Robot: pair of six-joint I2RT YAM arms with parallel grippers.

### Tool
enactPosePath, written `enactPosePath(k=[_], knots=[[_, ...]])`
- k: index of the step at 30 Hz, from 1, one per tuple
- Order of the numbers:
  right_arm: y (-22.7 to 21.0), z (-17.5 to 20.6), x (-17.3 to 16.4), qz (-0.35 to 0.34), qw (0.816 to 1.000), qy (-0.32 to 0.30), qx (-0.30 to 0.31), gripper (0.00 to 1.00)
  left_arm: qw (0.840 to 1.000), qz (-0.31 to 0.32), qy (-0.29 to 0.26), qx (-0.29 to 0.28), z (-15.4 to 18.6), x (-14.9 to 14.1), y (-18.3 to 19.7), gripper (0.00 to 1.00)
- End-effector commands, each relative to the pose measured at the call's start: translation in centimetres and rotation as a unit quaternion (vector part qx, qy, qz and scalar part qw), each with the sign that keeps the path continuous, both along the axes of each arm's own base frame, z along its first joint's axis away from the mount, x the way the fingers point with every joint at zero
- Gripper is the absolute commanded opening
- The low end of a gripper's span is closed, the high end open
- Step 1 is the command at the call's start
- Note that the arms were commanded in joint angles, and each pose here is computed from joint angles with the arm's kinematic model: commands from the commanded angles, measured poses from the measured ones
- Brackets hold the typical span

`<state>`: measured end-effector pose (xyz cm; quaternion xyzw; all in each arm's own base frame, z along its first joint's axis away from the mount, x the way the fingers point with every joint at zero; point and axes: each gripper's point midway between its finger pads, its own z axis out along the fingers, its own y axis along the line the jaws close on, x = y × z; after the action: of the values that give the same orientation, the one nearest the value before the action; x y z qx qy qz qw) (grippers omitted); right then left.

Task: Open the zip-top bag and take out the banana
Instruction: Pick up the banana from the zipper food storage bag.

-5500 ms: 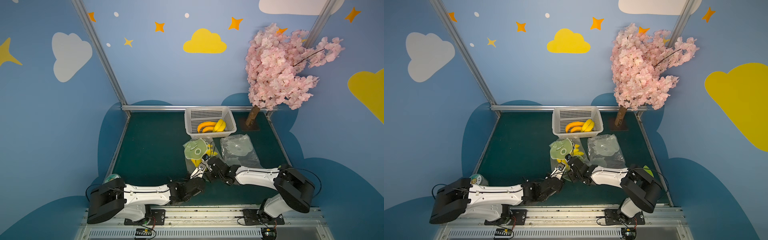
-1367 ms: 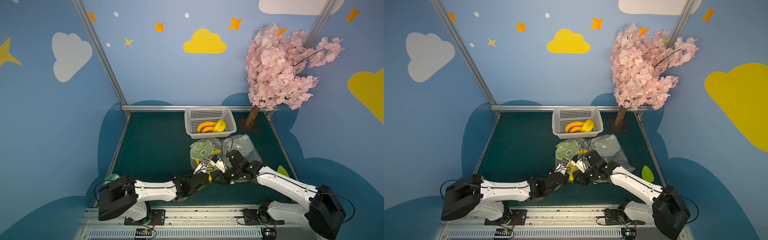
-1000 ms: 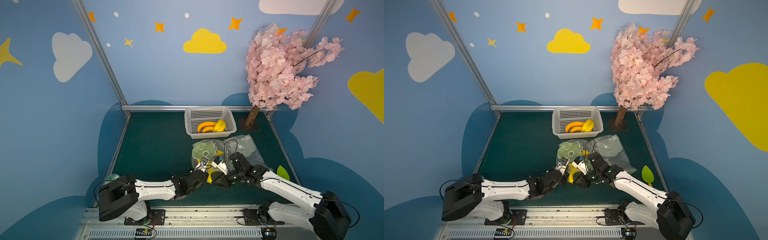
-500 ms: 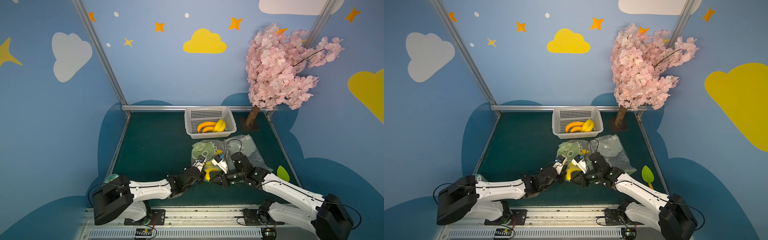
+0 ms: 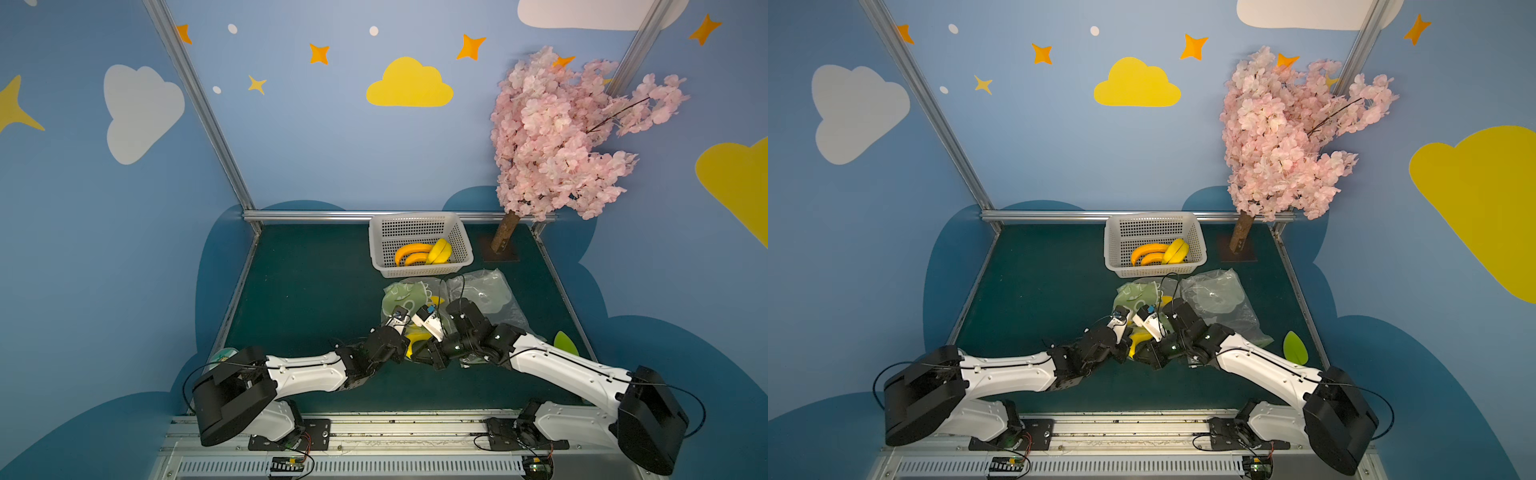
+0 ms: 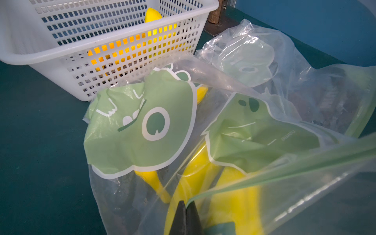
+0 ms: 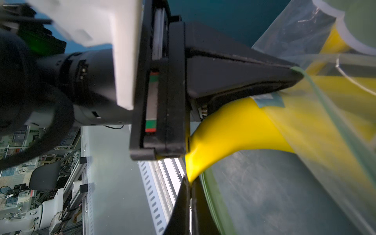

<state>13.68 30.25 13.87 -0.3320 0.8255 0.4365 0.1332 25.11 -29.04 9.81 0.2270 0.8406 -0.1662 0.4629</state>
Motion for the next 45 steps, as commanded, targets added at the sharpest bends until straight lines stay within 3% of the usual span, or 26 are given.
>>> enactPosePath(k=[1,5,17,21,23,27,30,32,39,45], knots=[[1.5,4.9,0.5,0.015,0.994,-0.053,0.094,0.0,0.997,0.028,0.037,0.061,-3.5,-0.1,3.2,0.03],[2.0,5.7,0.7,0.018,0.992,-0.055,0.113,0.0,0.998,0.025,0.043,0.044,-3.6,-0.3,3.1,0.03],[1.7,1.2,3.0,-0.029,0.998,-0.05,0.023,0.0,0.998,0.025,0.038,0.034,-2.6,-0.3,3.1,0.03],[1.6,0.6,3.8,-0.041,0.997,-0.061,0.01,0.08,0.998,0.029,0.038,0.035,-2.8,-0.4,3.4,0.03],[1.4,0.3,4.1,-0.047,0.997,-0.066,0.003,0.18,0.998,0.03,0.039,0.037,-2.9,-0.5,3.5,0.03],[1.4,0.0,4.2,-0.051,0.997,-0.065,-0.001,0.24,0.998,0.031,0.038,0.036,-2.8,-0.5,3.6,0.03],[1.5,-0.3,4.2,-0.052,0.997,-0.056,-0.001,0.15,0.998,0.032,0.037,0.036,-2.8,-0.4,3.6,0.03],[1.5,-0.6,4.0,-0.048,0.998,-0.05,-0.003,0.15,0.998,0.032,0.037,0.037,-2.8,-0.4,3.6,0.03],[0.7,-3.0,1.6,-0.016,0.997,-0.034,-0.064,0.28,0.998,0.033,0.037,0.029,-2.4,-0.4,3.6,0.03],[0.4,-5.8,1.7,-0.036,0.993,-0.037,-0.105,0.34,0.998,0.019,0.053,0.009,-2.7,-0.9,2.8,0.03]])
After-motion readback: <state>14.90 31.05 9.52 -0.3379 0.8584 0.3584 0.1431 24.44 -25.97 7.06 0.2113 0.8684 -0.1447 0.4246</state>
